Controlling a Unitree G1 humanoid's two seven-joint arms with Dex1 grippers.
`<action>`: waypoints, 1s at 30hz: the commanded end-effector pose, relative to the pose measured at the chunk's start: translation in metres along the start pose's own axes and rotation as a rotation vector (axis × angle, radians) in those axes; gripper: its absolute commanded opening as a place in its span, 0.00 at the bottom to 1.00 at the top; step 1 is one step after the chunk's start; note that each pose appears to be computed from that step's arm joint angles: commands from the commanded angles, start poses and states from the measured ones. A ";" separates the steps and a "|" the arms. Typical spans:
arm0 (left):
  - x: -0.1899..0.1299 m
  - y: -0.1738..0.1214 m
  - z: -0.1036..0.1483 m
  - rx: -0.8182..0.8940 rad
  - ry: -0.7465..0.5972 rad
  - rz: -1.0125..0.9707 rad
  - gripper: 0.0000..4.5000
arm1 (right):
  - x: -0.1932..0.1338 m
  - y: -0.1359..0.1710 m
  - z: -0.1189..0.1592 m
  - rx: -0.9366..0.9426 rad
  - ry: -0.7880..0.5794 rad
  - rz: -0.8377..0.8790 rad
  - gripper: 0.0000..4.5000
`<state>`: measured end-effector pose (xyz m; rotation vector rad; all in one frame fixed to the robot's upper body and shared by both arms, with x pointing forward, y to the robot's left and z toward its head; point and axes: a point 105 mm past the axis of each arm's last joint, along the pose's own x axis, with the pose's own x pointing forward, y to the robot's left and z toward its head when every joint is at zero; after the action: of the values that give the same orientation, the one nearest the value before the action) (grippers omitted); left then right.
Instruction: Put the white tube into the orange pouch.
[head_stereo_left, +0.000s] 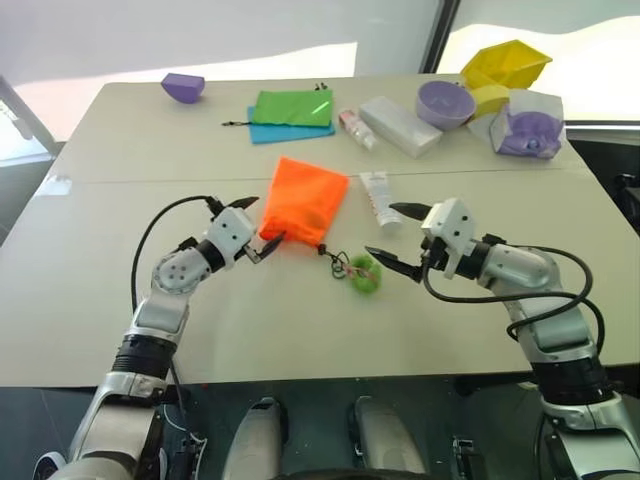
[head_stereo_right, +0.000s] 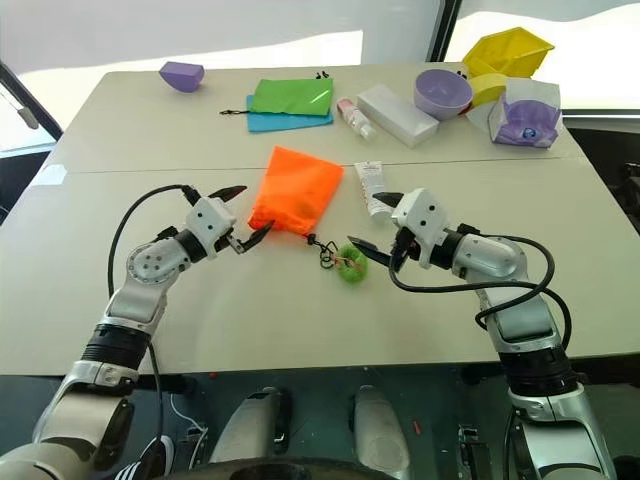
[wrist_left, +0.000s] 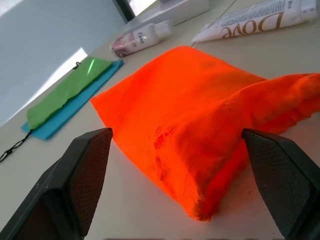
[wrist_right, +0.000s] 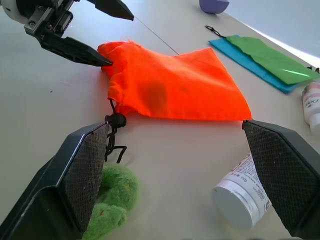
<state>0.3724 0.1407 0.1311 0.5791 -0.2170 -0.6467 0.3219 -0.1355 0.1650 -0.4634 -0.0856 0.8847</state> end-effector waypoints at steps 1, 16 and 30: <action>0.003 0.016 0.007 0.058 -0.017 0.086 0.99 | -0.003 0.000 0.010 -0.024 -0.025 -0.008 0.99; 0.001 0.001 -0.007 0.001 0.035 0.063 0.35 | -0.001 -0.007 0.014 -0.038 -0.021 -0.045 1.00; -0.019 -0.006 0.003 0.213 0.009 -0.017 0.35 | -0.001 -0.006 0.012 -0.035 -0.013 -0.048 1.00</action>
<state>0.3590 0.1517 0.1206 0.6713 -0.2064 -0.6139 0.3258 -0.1383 0.1651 -0.4716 -0.0671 0.8382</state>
